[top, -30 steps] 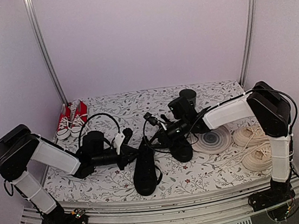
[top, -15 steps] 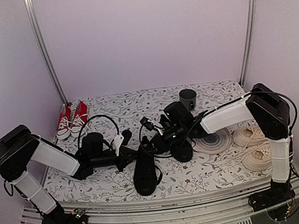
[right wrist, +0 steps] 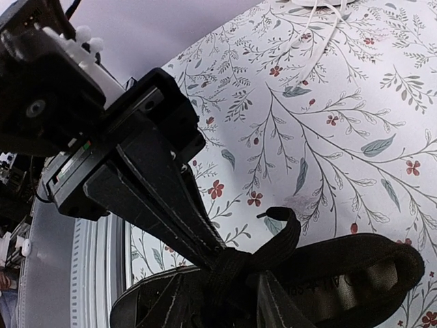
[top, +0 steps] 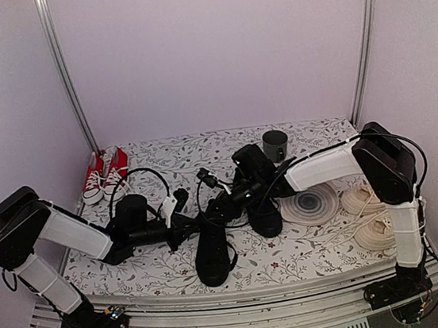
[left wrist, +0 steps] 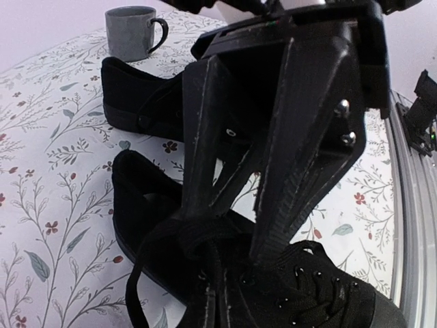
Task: Tie the shoes
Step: Adjust the loops with the shoelace on the shoe.
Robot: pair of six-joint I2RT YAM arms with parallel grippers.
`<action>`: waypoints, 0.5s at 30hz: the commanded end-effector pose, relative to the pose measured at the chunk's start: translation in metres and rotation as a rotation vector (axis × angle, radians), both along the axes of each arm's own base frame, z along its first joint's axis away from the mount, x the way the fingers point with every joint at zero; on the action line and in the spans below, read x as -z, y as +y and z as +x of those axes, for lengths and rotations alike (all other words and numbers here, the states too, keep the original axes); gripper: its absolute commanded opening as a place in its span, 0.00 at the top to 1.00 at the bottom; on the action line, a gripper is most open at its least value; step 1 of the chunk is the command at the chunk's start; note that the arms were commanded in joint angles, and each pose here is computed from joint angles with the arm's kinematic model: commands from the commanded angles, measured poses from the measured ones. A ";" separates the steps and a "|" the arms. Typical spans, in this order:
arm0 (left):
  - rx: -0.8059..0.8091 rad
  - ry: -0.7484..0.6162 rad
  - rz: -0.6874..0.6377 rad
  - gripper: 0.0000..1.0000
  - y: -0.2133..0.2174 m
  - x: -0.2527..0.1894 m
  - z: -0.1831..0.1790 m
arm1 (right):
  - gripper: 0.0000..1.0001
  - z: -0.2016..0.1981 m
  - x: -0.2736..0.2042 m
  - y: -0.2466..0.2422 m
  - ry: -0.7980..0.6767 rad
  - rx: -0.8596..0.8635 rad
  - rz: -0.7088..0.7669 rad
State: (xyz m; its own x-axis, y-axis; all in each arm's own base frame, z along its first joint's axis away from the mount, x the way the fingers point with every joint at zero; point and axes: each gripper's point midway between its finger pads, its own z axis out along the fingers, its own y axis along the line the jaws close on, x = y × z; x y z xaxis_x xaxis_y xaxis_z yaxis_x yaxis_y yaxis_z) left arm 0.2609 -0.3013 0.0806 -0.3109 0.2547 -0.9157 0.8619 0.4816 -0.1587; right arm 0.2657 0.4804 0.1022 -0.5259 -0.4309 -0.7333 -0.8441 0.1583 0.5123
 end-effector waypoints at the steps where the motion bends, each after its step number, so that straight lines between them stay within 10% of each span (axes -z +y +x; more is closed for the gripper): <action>1: -0.055 0.015 -0.008 0.92 0.010 -0.003 0.005 | 0.67 -0.003 0.005 0.002 -0.021 -0.065 -0.022; 9: -0.024 -0.008 -0.023 0.55 0.018 -0.009 -0.012 | 0.63 -0.009 -0.028 -0.005 -0.091 -0.142 0.047; 15: -0.022 -0.083 -0.042 0.50 0.020 -0.023 -0.012 | 0.58 0.007 -0.063 -0.021 -0.193 -0.049 0.057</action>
